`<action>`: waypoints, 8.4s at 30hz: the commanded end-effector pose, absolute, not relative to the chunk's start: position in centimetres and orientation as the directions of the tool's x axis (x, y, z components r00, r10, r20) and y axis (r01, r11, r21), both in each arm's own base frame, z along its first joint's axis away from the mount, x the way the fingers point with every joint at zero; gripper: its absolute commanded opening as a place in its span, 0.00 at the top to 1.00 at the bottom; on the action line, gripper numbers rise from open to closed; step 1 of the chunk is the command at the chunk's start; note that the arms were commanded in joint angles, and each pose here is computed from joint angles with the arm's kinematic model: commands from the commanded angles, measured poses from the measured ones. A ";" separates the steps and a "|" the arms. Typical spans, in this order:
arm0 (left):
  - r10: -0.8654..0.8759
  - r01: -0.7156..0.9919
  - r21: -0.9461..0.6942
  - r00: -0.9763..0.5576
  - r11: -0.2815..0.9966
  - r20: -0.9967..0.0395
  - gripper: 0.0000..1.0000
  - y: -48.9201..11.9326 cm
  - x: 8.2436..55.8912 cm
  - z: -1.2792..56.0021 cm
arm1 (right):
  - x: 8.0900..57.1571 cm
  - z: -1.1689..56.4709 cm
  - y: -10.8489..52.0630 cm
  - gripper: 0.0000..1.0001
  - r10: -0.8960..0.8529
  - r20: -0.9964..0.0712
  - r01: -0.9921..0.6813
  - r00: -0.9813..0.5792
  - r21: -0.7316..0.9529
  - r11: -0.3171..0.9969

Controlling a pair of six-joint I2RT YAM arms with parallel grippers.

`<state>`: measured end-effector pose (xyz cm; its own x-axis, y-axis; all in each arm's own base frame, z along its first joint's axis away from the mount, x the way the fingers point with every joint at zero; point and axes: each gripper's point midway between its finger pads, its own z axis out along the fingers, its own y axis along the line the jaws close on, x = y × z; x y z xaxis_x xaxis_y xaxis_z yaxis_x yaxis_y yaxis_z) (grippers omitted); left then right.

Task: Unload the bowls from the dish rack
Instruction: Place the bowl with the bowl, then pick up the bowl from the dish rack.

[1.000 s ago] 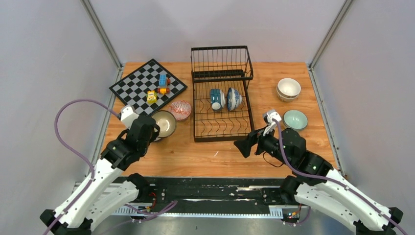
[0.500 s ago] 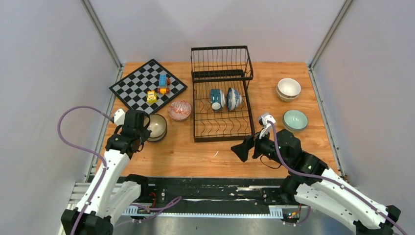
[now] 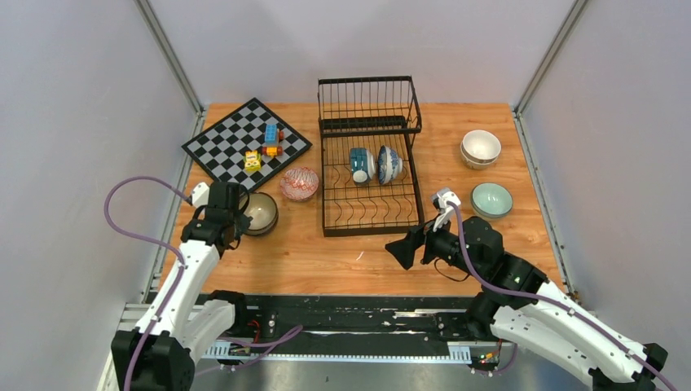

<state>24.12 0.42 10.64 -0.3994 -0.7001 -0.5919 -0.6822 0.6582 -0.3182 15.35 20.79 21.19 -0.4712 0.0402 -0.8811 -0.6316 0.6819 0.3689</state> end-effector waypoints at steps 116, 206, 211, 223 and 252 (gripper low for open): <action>-0.698 -0.647 -0.368 -0.373 0.668 -0.611 1.00 1.2 25.3 8.3 | 16.1 19.4 20.4 0.04 0.016 -0.870 -0.588 -0.492 0.346 0.731; -0.564 0.360 -0.812 -0.588 0.459 -0.580 0.31 -28.2 38.5 16.4 | 23.0 18.0 15.1 0.22 0.228 -0.842 -0.254 -0.489 0.388 0.886; -0.566 0.351 -0.833 -0.614 0.428 -0.550 0.33 -28.9 39.4 15.3 | 22.4 19.2 15.2 0.22 0.236 -0.851 -0.288 -0.469 0.400 0.870; -0.562 0.352 -0.855 -0.645 0.382 -0.517 0.36 -30.1 40.8 14.0 | 21.3 19.7 15.1 0.21 0.239 -0.852 -0.317 -0.466 0.413 0.854; -0.547 0.412 -0.878 -0.689 0.243 -0.475 0.76 -33.2 41.3 14.5 | 21.6 18.8 14.8 0.20 0.191 -0.867 -0.325 -0.461 0.365 0.872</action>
<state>41.53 -31.92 12.90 -0.6949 -0.5625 -0.4480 0.3403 0.2916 -0.8940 21.35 15.43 18.75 -0.4788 0.1919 -0.8567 -0.3349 0.8621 0.3803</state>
